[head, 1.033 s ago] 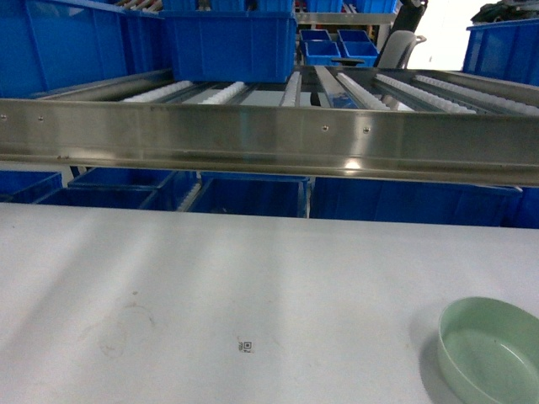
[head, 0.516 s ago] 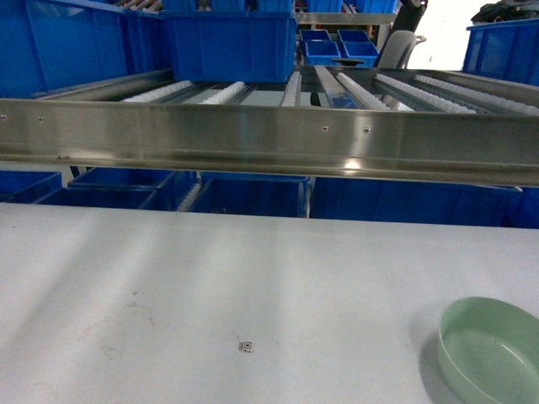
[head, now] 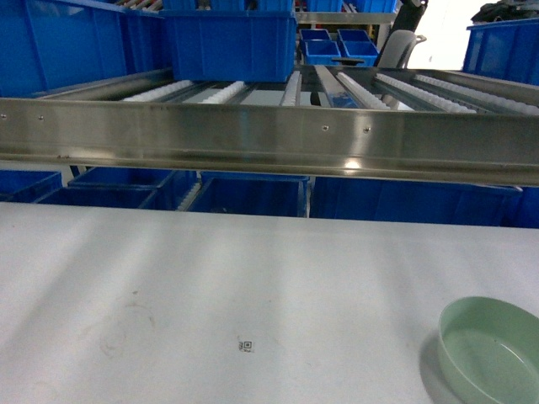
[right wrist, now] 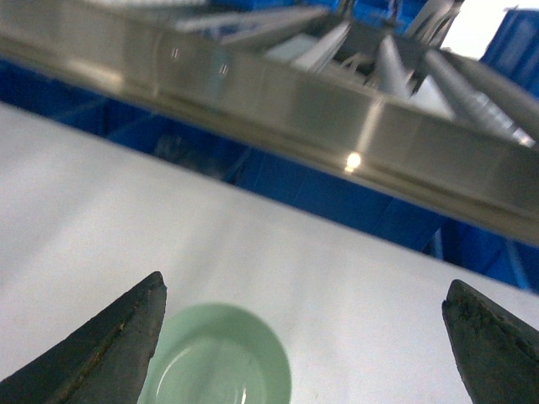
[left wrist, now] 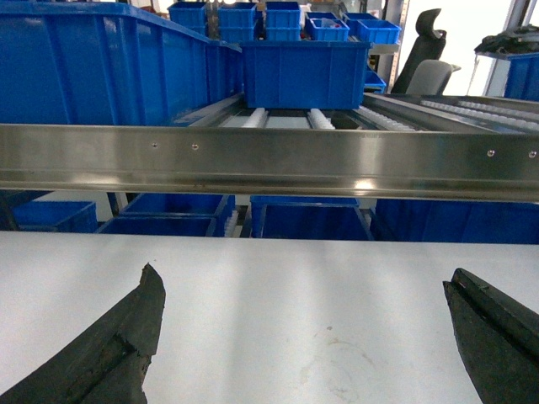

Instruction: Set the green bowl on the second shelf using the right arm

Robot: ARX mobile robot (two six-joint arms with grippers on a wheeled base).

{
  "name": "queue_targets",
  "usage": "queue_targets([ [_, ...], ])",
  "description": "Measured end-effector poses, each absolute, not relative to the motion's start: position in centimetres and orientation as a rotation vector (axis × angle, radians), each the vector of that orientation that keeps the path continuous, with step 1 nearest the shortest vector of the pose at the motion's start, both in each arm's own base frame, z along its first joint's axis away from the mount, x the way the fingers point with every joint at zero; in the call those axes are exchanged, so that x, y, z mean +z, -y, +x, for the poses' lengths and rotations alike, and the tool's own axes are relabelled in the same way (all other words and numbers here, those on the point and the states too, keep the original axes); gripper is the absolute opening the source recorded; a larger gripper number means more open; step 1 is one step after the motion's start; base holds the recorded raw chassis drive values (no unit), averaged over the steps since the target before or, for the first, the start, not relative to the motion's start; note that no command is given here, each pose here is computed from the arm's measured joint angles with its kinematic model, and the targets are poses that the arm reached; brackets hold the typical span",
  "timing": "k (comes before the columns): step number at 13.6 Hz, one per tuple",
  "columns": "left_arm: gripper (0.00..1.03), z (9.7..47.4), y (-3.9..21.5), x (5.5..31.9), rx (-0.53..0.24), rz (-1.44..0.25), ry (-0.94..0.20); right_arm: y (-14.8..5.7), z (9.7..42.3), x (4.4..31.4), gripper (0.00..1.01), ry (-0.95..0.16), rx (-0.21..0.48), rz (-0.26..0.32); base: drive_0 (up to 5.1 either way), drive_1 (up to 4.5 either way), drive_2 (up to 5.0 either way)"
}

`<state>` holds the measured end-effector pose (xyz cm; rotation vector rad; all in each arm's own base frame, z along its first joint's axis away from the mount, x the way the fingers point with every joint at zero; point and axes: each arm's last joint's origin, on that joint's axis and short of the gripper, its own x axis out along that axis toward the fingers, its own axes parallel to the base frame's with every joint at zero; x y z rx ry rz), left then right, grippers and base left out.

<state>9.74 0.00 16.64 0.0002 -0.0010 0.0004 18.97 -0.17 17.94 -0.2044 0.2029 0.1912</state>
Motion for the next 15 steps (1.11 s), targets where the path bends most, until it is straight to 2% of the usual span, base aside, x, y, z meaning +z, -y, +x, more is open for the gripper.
queue_targets([
  [1,0.98,9.7,0.0,16.6,0.001,0.001,0.001,0.3,20.9,16.8,0.98,-0.339,0.248,-0.243,0.0,0.00,0.0],
  [2,0.98,9.7,0.0,16.6,0.001,0.000,0.001,0.7,22.6,16.5,0.98,-0.415,0.267,-0.267,0.0,0.00,0.0],
  [4,0.98,9.7,0.0,16.6,0.000,0.000,0.001,1.1,25.2,16.1,0.98,-0.504,0.313,-0.303,0.0,0.00,0.0],
  [6,0.98,9.7,0.0,16.6,0.000,0.000,0.001,1.2,26.2,14.8,0.98,-0.616,0.363,-0.323,0.0,0.00,0.0],
  [11,0.98,9.7,0.0,16.6,0.000,0.000,0.001,0.0,26.6,13.0,0.98,-0.701,0.433,-0.344,0.0,0.00,0.0],
  [13,0.98,9.7,0.0,16.6,0.000,0.001,0.001,0.2,27.1,11.4,0.98,-0.741,0.414,-0.355,0.0,0.00,0.0],
  [15,0.98,9.7,0.0,16.6,0.001,0.000,0.001,0.7,27.4,10.5,0.98,-0.774,0.404,-0.343,0.0,0.00,0.0],
])
